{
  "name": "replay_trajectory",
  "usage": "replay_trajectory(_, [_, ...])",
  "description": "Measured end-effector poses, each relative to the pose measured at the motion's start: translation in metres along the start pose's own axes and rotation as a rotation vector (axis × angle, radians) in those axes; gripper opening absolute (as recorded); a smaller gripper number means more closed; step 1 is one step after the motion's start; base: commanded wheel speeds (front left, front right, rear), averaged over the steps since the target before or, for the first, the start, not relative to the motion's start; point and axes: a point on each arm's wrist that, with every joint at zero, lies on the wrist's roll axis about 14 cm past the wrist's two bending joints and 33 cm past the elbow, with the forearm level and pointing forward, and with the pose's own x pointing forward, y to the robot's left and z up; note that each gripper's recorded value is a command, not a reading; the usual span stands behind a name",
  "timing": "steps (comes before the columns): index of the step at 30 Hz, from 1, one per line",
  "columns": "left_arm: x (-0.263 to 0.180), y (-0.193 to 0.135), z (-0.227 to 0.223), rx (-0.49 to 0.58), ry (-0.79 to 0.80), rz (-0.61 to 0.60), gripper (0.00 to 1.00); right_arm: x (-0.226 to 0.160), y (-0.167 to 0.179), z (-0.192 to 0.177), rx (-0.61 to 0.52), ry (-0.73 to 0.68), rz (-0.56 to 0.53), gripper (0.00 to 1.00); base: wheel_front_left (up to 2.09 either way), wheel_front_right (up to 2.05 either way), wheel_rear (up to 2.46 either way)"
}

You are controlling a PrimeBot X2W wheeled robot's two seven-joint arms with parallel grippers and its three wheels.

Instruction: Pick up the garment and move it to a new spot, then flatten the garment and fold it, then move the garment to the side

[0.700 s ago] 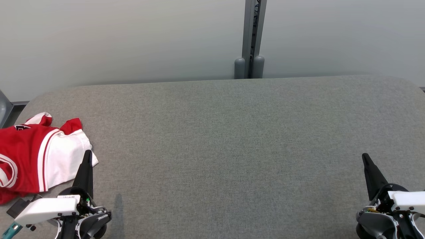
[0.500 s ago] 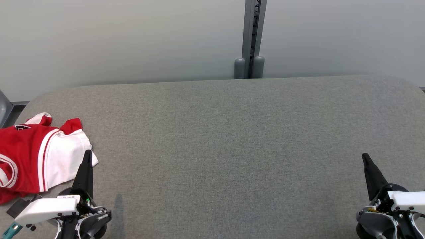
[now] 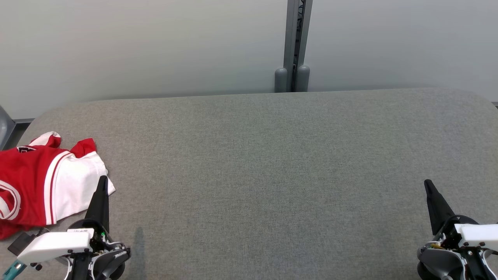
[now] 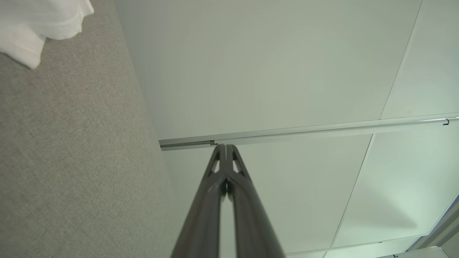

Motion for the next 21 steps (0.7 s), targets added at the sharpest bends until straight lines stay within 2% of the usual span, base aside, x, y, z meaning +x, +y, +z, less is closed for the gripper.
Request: replay_trajectory(21, [0.0, 0.0, 0.0, 0.0, 0.0, 0.0, 0.0, 0.0, 0.0, 0.0, 0.0, 0.0, 0.0, 0.0, 0.0, 0.0, 0.0])
